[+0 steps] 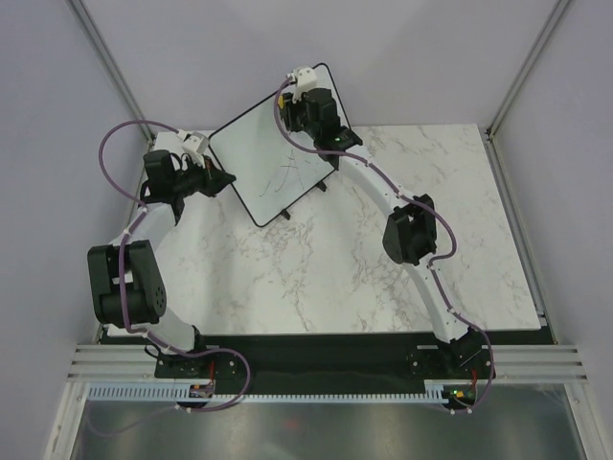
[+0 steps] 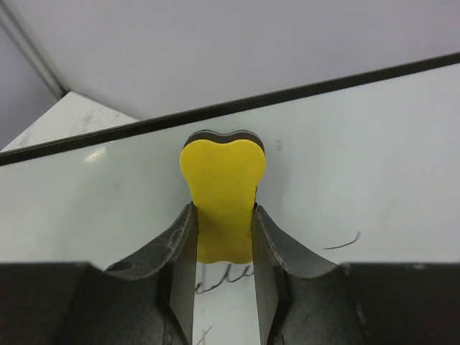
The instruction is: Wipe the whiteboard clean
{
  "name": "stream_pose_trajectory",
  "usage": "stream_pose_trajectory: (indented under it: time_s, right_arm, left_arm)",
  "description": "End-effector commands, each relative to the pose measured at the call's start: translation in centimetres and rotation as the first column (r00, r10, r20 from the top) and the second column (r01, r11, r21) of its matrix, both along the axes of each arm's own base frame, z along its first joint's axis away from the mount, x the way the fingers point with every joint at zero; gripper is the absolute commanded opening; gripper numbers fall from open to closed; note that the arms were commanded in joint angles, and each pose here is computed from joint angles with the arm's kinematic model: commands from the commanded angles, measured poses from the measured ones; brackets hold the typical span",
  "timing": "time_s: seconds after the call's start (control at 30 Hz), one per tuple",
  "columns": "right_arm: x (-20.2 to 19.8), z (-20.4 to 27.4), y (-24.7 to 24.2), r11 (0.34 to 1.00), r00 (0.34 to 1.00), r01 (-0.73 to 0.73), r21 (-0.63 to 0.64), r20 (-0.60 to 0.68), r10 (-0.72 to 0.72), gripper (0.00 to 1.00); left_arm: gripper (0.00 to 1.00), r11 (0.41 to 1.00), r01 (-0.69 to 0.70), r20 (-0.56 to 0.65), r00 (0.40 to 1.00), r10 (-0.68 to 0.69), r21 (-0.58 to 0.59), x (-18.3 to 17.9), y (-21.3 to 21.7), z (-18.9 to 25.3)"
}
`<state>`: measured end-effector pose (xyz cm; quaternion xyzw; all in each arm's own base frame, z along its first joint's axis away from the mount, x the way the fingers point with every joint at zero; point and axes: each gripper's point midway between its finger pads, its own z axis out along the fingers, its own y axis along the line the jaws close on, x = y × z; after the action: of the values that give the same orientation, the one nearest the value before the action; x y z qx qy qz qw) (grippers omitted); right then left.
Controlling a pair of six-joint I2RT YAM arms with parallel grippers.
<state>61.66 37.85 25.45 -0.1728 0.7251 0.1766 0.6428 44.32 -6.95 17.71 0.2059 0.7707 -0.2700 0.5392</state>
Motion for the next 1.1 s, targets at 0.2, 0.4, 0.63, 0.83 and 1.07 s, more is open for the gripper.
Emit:
stream_pose_trajectory:
  time_s: [0.2, 0.4, 0.63, 0.83, 1.07]
  right_arm:
    - [-3.1, -1.0, 1.6, 0.994, 0.994, -0.07, -0.079, -0.09, 0.063, 0.0]
    - [1.1, -0.9, -4.6, 0.995, 0.989, 0.102, -0.015, -0.11, -0.103, 0.0]
    - [2.0, -2.3, -5.3, 0.995, 0.985, 0.095, 0.014, -0.143, -0.092, 0.0]
    - [0.7, -2.0, -3.3, 0.999, 0.989, 0.037, 0.016, -0.144, -0.034, 0.0]
    - [-7.0, -4.0, 5.0, 0.968, 0.961, -0.243, -0.065, -0.155, 0.231, 0.0]
  left_arm:
    - [0.02, 0.929, 0.014, 0.274, 0.954, -0.123, 0.37, 1.1, 0.8, 0.5]
    - [0.02, 0.928, 0.019, 0.272, 0.954, -0.128, 0.373, 0.7, 0.8, 0.3]
    - [0.02, 0.928, 0.024, 0.275, 0.952, -0.135, 0.371, 0.5, 0.6, 0.4]
    - [0.02, 0.927, 0.023, 0.276, 0.951, -0.135, 0.374, 0.6, 0.6, 0.4]
    - [0.02, 0.931, 0.019, 0.266, 0.956, -0.124, 0.364, 0.9, 0.7, 0.2]
